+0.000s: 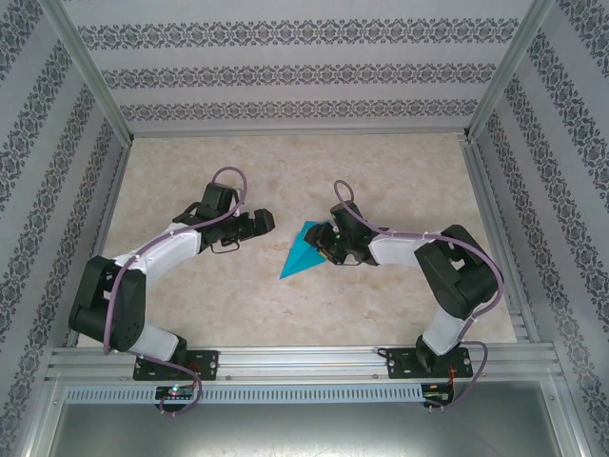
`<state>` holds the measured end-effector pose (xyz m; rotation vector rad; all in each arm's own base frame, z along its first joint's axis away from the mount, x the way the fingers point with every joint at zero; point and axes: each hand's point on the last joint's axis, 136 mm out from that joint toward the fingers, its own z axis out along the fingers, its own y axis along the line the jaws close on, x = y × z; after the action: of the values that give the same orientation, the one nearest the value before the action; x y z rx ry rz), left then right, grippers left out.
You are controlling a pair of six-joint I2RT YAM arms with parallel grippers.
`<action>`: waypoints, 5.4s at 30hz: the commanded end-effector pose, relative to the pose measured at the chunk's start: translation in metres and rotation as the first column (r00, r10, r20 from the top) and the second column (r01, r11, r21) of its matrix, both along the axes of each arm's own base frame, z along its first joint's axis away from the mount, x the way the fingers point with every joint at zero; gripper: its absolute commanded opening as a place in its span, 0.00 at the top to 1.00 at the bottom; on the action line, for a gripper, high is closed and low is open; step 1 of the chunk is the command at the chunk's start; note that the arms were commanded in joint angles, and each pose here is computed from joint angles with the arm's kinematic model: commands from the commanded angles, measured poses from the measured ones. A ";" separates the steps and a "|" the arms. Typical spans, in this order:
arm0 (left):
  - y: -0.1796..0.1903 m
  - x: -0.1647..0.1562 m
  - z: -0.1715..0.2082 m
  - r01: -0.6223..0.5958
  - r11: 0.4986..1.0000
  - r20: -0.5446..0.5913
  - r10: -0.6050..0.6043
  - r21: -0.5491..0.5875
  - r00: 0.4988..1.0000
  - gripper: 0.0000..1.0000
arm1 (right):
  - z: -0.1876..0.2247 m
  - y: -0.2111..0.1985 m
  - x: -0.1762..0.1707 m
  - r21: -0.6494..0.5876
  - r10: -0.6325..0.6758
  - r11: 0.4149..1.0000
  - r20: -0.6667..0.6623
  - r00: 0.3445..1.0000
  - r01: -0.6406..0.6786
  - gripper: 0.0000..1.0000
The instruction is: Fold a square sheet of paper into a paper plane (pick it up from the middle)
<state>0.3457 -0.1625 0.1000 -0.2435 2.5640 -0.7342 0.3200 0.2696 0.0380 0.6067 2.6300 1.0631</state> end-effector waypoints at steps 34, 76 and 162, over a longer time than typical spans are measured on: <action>-0.042 -0.016 0.025 0.096 0.871 -0.046 -0.135 -0.481 0.990 0.00 | 0.143 0.044 0.039 0.365 0.047 0.912 0.363 0.931 -0.188 0.92; -0.062 -0.008 0.050 0.149 0.781 0.019 -0.174 -0.607 0.985 0.93 | 0.117 0.050 0.035 0.270 0.150 0.938 0.255 0.955 -0.219 0.69; 0.116 -0.030 0.038 -0.326 0.934 -0.031 0.334 0.143 0.942 0.00 | -0.024 0.105 -0.036 -0.487 0.611 0.651 -0.120 0.783 -0.583 0.61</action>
<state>0.3103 -0.0474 0.1278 -0.6698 2.5595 -0.4009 0.2921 0.3864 0.0211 -0.2961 2.8991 0.5028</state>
